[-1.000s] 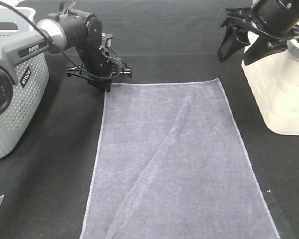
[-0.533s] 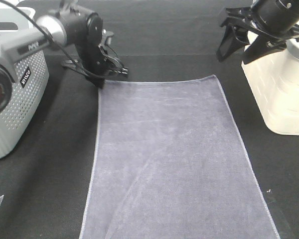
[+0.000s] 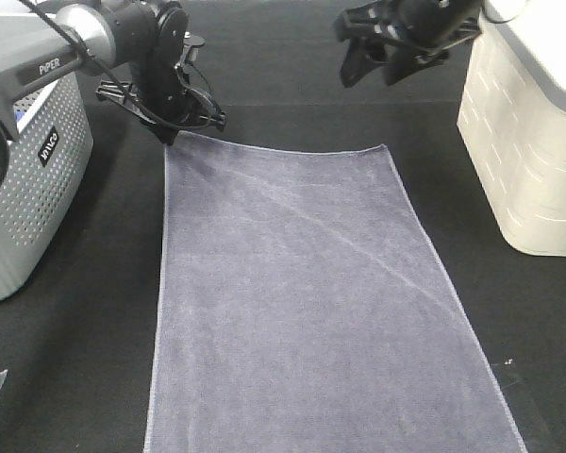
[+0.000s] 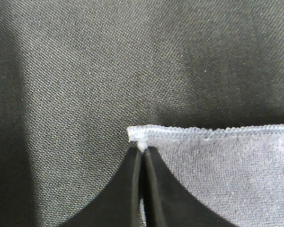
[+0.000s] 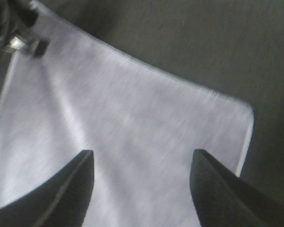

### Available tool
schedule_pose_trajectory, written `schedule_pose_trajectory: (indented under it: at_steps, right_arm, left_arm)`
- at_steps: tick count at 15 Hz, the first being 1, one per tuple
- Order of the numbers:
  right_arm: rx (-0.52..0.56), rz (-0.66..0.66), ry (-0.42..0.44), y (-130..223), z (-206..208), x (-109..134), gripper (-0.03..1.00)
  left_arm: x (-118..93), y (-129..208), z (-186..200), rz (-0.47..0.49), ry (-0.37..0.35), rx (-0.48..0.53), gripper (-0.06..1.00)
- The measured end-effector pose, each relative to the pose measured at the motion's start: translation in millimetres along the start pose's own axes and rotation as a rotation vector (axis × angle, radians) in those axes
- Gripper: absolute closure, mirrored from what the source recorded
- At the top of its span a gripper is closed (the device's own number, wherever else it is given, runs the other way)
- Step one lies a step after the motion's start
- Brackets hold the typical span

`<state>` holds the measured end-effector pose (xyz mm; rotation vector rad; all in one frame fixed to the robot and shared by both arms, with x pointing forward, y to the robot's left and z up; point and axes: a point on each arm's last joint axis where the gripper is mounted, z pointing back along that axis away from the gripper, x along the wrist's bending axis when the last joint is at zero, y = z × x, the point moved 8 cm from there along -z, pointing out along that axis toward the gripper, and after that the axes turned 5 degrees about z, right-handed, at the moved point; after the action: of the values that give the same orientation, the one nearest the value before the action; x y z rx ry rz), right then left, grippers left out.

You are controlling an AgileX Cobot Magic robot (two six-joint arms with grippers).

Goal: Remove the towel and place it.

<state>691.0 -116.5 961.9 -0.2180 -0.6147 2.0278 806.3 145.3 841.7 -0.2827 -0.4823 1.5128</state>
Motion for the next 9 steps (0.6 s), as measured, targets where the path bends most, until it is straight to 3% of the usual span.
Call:
schedule_pose_trajectory:
  at_steps: [5,9]
  right_arm:
    - [0.061,0.021,0.107,-3.1,-54.4,-32.0,0.40]
    - [0.122,0.015,0.209,6.4,-96.0,-58.4,0.40]
  left_arm:
    - [13.6,1.5,-3.2,0.026,-0.012,0.026,0.94]
    - [7.7,0.7,-3.9,0.046,0.025,0.021,0.94]
